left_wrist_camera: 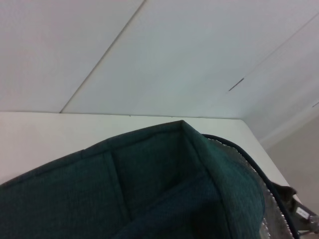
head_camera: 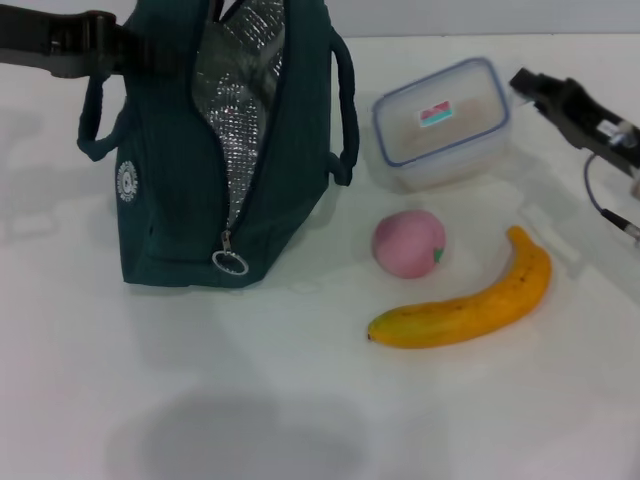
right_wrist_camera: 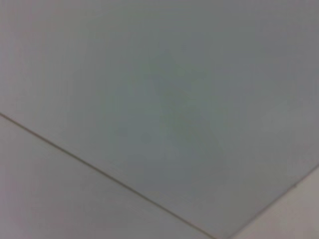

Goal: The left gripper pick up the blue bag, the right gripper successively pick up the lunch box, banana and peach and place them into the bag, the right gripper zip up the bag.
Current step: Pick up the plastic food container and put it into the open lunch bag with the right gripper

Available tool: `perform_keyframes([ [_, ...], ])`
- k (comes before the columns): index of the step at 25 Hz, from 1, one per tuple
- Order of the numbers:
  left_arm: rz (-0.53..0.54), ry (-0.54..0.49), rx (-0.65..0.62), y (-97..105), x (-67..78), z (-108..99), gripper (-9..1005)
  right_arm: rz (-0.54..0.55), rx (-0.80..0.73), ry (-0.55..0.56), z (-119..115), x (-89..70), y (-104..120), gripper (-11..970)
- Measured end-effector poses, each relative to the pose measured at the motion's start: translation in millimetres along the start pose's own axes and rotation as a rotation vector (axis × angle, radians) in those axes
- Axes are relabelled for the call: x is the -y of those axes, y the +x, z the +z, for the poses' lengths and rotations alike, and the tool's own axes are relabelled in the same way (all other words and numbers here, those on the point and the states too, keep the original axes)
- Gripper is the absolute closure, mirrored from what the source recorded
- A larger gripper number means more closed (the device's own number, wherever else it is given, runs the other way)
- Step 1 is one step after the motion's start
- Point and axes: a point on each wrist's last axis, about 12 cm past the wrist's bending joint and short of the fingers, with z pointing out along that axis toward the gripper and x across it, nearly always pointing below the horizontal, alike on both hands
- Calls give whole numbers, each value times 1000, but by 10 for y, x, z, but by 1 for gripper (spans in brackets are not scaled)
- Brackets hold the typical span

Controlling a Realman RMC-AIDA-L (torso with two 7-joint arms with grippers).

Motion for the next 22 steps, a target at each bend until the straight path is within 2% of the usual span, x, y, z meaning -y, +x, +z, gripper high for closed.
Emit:
perform_keyframes([
  [15, -27, 30, -11, 55, -2, 38, 960, 63, 176, -143, -424, 5, -41, 865],
  [22, -45, 60, -21, 92, -4, 61, 960, 107, 258, -261, -569, -82, -86, 865],
])
